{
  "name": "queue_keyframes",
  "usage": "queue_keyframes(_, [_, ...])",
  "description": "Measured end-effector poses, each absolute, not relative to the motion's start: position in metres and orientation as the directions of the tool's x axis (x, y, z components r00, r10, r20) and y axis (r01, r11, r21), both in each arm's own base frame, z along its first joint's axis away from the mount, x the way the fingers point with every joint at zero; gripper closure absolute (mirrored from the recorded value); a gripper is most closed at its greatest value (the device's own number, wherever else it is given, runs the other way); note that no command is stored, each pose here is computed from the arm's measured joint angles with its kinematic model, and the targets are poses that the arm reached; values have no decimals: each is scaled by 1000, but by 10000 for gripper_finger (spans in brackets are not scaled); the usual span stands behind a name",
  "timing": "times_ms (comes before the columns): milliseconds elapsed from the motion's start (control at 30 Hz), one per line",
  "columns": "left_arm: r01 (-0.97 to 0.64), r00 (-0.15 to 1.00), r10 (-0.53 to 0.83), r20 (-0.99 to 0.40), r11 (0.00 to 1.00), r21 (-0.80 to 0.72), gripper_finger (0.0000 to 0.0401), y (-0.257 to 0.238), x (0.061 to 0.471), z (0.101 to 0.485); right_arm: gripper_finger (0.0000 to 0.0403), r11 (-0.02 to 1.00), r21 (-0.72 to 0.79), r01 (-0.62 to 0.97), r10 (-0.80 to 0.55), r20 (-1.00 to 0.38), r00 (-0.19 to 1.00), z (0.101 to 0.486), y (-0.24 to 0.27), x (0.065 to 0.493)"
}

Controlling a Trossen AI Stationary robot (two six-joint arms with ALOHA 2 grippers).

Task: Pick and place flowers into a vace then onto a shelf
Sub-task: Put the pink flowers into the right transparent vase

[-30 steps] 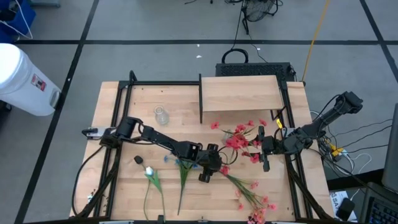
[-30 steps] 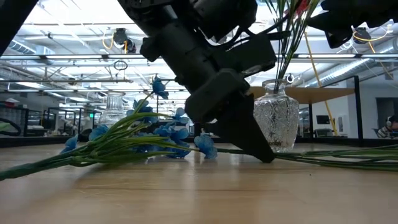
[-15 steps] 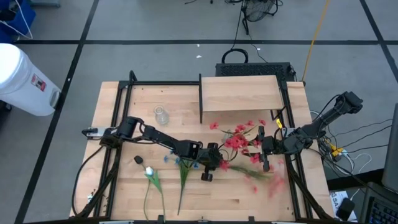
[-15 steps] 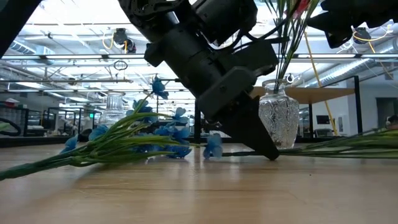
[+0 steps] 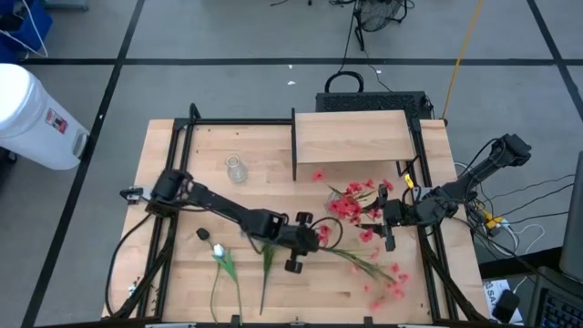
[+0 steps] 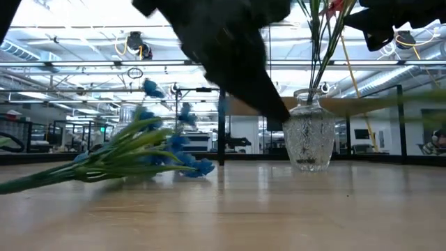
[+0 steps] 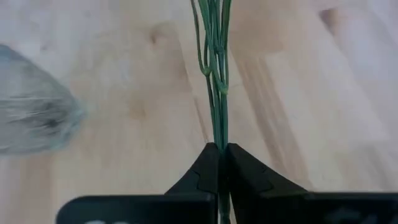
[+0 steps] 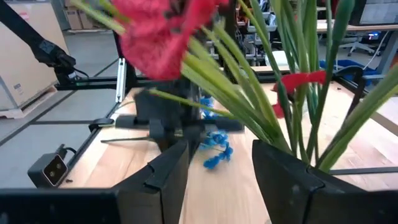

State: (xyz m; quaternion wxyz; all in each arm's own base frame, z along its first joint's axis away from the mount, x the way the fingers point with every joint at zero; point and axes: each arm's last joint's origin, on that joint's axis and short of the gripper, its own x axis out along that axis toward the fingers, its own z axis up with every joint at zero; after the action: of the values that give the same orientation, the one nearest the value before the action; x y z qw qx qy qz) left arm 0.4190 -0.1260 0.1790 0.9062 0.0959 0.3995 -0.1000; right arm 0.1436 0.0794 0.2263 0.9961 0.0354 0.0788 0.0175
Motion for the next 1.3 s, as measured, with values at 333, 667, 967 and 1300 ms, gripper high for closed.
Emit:
queue_keyframes(333, [229,774,-29,-632,944,237,385,-155,378,248,234,996,80,-33,44,-139,989,228,80,144])
queue_keyframes(667, [73,969,-10,-247,966,249,385,-155,309,287,234,994,79,-68,76,-100,992,232,81,145])
queue_keyframes(967, [110,967,-134,217,987,120,385,-128,274,283,234,969,121,-215,216,8,976,241,90,151])
queue_keyframes(1300, [193,939,-198,282,980,44,385,-118,289,275,234,922,98,-375,356,165,920,239,113,175])
